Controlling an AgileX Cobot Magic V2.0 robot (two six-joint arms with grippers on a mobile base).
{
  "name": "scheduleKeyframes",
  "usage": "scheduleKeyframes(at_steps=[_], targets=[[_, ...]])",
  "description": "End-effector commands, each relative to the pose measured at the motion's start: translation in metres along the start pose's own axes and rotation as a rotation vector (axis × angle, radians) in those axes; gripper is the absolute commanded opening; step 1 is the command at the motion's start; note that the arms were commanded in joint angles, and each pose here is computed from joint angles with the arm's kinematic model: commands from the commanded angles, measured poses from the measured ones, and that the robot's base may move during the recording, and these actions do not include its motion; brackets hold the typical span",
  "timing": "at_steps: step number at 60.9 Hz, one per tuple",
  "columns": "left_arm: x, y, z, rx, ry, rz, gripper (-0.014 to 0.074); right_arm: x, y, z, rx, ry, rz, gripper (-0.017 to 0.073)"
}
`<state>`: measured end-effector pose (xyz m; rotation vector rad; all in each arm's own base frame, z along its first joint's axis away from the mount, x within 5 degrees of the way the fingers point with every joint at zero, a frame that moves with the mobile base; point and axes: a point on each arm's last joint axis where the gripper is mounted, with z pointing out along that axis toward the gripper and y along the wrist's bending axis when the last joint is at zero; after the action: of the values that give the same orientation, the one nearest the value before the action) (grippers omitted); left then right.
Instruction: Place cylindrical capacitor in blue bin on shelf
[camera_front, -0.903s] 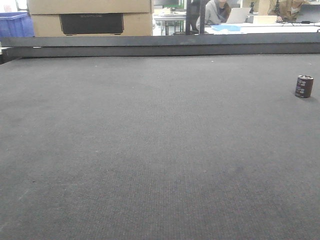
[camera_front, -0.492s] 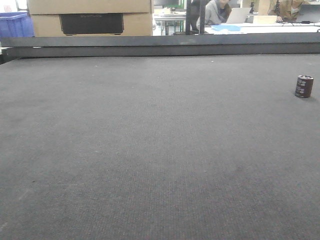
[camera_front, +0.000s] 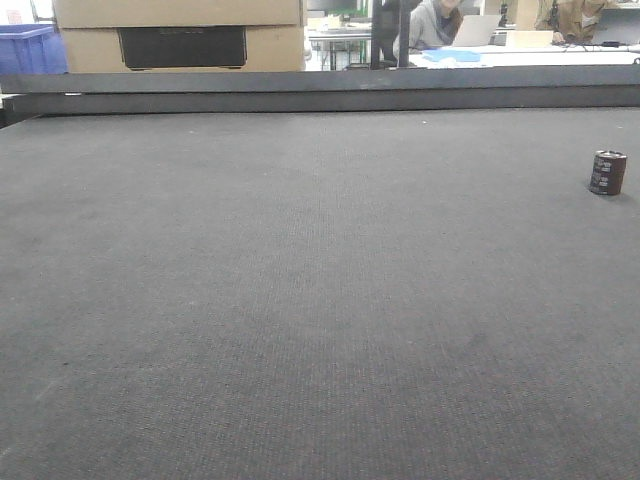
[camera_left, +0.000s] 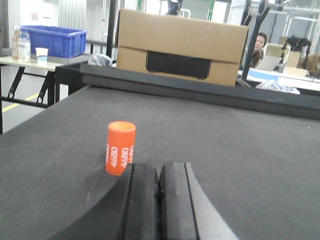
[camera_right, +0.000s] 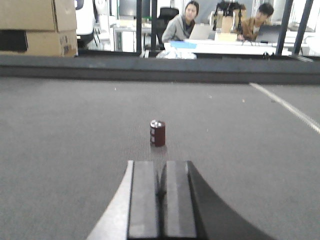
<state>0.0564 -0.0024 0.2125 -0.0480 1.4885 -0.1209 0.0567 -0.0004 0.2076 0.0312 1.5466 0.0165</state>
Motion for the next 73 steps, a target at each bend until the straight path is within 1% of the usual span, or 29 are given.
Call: scheduleKeyframes(at_steps=[1, 4, 9, 12, 15, 19, 22, 25, 28, 29, 31, 33, 34, 36, 39, 42, 43, 49, 52, 56, 61, 64, 69, 73], targets=[[-0.007, -0.001, -0.001, 0.014, -0.076, -0.006, -0.0111, -0.007, 0.0, -0.001, 0.005, -0.074, 0.001, -0.011], [-0.01, -0.002, -0.001, 0.022, -0.112, -0.006, -0.0111, -0.011, -0.001, -0.001, 0.007, -0.117, 0.0, -0.011], [-0.017, -0.003, -0.002, 0.025, -0.135, -0.006, -0.0111, -0.018, -0.001, -0.002, 0.007, -0.15, 0.029, -0.0111], [-0.029, -0.004, -0.003, 0.023, -0.146, -0.006, -0.0111, -0.038, 0.0, -0.006, 0.002, -0.191, 0.03, -0.0111], [-0.047, -0.005, -0.007, 0.019, -0.162, 0.008, -0.0111, -0.058, 0.002, -0.011, -0.005, -0.205, 0.029, -0.0111], [-0.066, -0.006, -0.009, 0.001, -0.122, 0.011, -0.0111, -0.088, 0.004, -0.023, -0.018, -0.217, 0.027, -0.0104], [-0.081, -0.007, -0.01, -0.012, -0.086, 0.013, -0.0111, -0.105, 0.005, -0.028, -0.024, -0.22, 0.025, -0.0074], [-0.095, -0.008, -0.009, -0.021, -0.058, 0.011, -0.0104, -0.124, 0.006, -0.03, -0.027, -0.225, 0.024, -0.0011], [-0.107, -0.008, -0.006, -0.033, -0.013, 0.009, -0.0065, -0.139, 0.006, -0.028, -0.027, -0.225, 0.024, 0.009], [-0.113, -0.009, -0.005, -0.037, -0.006, 0.01, -0.004, -0.143, 0.006, -0.027, -0.027, -0.225, 0.024, 0.0125], [-0.121, -0.009, -0.003, -0.042, 0.014, 0.01, 0.0011, -0.153, 0.006, -0.021, -0.027, -0.212, 0.024, 0.0236], [-0.126, -0.01, 0.002, -0.045, 0.034, 0.01, 0.0059, -0.158, 0.007, -0.015, -0.026, -0.197, 0.024, 0.0309], [-0.131, -0.01, 0.005, -0.046, 0.038, 0.012, 0.0098, -0.161, 0.007, -0.011, -0.026, -0.184, 0.024, 0.0359], [-0.136, -0.011, 0.008, -0.047, 0.045, 0.012, 0.0155, -0.165, 0.007, -0.004, -0.025, -0.166, 0.025, 0.042], [-0.143, -0.011, 0.016, -0.049, 0.059, 0.012, 0.0268, -0.166, 0.007, 0.012, -0.022, -0.113, 0.026, 0.0517], [-0.147, -0.012, 0.022, -0.051, 0.073, 0.014, 0.0347, -0.166, 0.006, 0.024, -0.017, -0.092, 0.02, 0.057], [-0.147, -0.012, 0.026, -0.052, 0.085, 0.014, 0.0382, -0.166, 0.006, 0.03, -0.015, -0.087, 0.018, 0.0576], [-0.145, -0.013, 0.037, -0.037, 0.119, 0.015, 0.0511, -0.162, 0.005, 0.055, -0.006, -0.059, 0.02, 0.057], [-0.144, -0.015, 0.041, -0.022, 0.135, 0.015, 0.0568, -0.156, 0.005, 0.072, -0.002, -0.011, 0.02, 0.057], [-0.142, -0.016, 0.044, -0.002, 0.151, 0.016, 0.0608, -0.145, 0.004, 0.092, 0.002, 0.064, 0.021, 0.057], [-0.141, -0.017, 0.046, 0.009, 0.164, 0.013, 0.0602, -0.129, 0.003, 0.116, 0.008, 0.146, 0.019, 0.057], [-0.14, -0.017, 0.047, 0.009, 0.169, 0.012, 0.0602, -0.117, 0.002, 0.132, 0.012, 0.187, 0.003, 0.057], [-0.14, -0.017, 0.047, 0.009, 0.169, 0.012, 0.0602, -0.097, 0.001, 0.156, 0.016, 0.203, -0.03, 0.057], [-0.14, -0.017, 0.047, 0.009, 0.169, 0.012, 0.0602, -0.081, 0.0, 0.173, 0.021, 0.193, -0.033, 0.057]])
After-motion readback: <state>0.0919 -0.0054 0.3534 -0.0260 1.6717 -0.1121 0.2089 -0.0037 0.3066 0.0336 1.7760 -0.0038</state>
